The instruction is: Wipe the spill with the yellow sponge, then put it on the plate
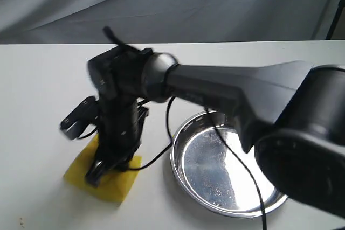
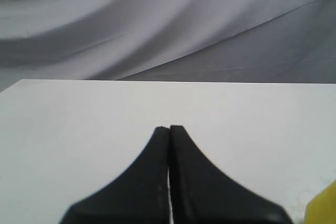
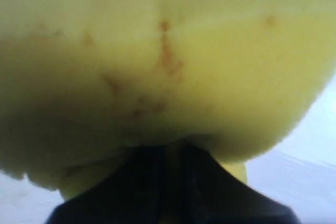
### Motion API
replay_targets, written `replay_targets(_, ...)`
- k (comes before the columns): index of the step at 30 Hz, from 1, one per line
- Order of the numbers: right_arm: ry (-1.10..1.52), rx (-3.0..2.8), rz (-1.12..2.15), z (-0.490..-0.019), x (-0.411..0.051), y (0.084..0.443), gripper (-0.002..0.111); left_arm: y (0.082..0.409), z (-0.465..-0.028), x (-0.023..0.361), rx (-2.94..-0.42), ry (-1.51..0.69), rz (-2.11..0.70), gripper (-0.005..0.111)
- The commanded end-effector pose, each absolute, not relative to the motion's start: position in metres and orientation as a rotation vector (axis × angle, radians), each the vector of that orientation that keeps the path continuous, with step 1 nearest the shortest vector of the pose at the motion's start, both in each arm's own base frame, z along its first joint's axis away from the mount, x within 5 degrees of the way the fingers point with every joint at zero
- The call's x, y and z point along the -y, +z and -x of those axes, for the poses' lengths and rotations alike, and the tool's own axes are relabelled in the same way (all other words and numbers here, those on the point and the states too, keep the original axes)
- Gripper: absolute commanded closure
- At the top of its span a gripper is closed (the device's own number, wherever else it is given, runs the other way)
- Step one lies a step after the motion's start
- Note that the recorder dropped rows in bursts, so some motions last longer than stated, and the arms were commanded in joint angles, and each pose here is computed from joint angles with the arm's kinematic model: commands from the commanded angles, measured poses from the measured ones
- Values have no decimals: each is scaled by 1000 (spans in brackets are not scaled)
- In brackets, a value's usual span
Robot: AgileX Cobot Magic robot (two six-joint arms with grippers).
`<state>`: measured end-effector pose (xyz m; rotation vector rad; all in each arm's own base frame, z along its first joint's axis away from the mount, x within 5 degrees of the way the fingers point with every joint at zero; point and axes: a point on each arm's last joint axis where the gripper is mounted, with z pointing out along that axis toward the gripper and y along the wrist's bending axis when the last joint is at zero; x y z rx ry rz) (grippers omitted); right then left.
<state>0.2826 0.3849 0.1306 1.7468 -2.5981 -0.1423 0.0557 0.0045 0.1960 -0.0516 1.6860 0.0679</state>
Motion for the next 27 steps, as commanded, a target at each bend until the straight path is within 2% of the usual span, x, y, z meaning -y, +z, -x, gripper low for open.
replay_targets(1, -273, 2395, -1822, -212, -424, 116, 108, 195, -56, -5, -1685, 68, 54, 107)
replay_targets(5, -276, 2281, -1954, -177, -439, 116, 108, 195, -56, -5, -1685, 68, 54, 107)
replay_targets(8, -248, 2270, -1983, -178, -439, 116, 108, 195, -56, -5, -1685, 68, 54, 107)
replay_targets(12, -91, 2360, -1957, -211, -423, 115, 108, 195, -56, -5, -1685, 68, 54, 107)
replay_targets(17, 25, 2539, -1776, -268, -389, 114, 108, 195, -56, -5, -1685, 68, 54, 107)
replay_targets(24, 18, 2766, -1413, -331, -338, 114, 108, 195, -56, -5, -1685, 68, 54, 107)
replay_targets(27, -72, 2855, -1279, -344, -330, 114, 108, 195, -56, -5, -1685, 68, 54, 107)
